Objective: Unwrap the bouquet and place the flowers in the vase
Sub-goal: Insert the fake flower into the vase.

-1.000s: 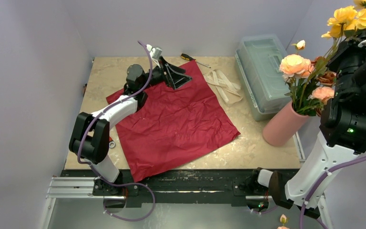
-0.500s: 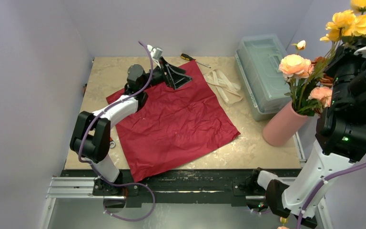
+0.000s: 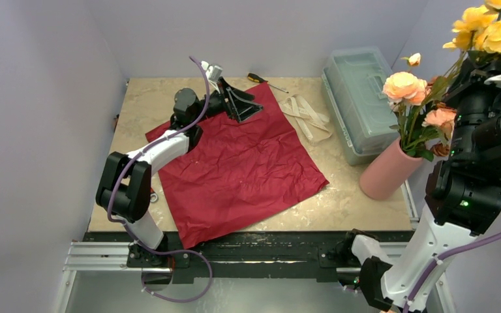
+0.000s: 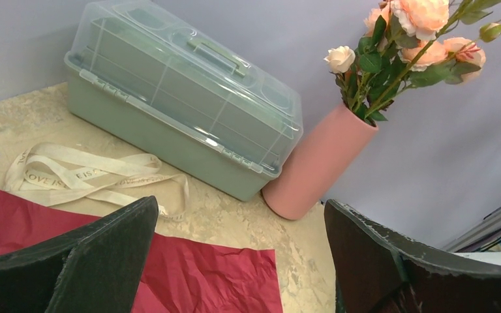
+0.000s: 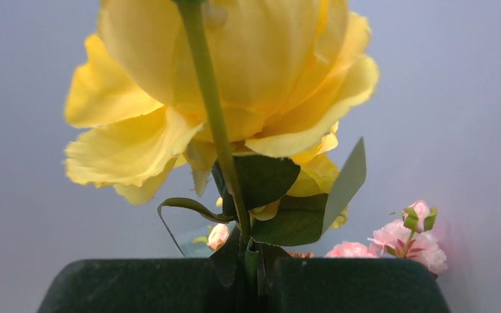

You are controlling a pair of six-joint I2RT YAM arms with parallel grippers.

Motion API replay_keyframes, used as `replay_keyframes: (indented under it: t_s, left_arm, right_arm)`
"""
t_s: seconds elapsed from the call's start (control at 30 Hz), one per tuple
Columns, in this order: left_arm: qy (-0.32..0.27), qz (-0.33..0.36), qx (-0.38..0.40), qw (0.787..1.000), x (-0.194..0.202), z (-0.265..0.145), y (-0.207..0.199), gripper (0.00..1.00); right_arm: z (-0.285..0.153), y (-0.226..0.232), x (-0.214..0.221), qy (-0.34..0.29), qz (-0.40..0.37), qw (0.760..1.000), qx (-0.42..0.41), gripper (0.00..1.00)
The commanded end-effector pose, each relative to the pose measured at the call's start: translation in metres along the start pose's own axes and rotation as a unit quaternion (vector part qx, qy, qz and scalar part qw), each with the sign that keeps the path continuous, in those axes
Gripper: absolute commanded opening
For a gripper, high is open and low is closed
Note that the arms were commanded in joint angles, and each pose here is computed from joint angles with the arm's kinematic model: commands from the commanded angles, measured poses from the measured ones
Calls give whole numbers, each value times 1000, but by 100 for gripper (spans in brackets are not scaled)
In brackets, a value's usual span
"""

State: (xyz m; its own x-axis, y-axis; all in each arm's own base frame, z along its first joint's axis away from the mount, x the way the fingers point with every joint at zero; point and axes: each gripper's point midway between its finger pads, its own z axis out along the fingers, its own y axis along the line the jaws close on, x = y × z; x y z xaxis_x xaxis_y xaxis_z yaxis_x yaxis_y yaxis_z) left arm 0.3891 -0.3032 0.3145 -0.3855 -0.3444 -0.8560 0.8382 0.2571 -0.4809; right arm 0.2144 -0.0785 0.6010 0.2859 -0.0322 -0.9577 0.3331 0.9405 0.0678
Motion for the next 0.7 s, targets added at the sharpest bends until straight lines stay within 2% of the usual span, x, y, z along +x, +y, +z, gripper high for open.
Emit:
replay_keyframes:
  t_s: [0.0,0.2,0.5,0.67]
  left_arm:
    - [-15,23,21,999,-12,2,-8,100]
    - [-17,19,23,999,-11,3,-6,100]
    - [-8,22,18,1000,-9,2,-4,100]
    - [-4,20,17,1000,-7,1,-3,100]
  right_arm:
    - [5,-4,-41,-56,26,998,21,0]
    - [7,-1,-45,-58,37,998,13,0]
    - [6,-16,-14,-10,21,998,51,0]
    - [-1,-12,-12,2,29,999,44,0]
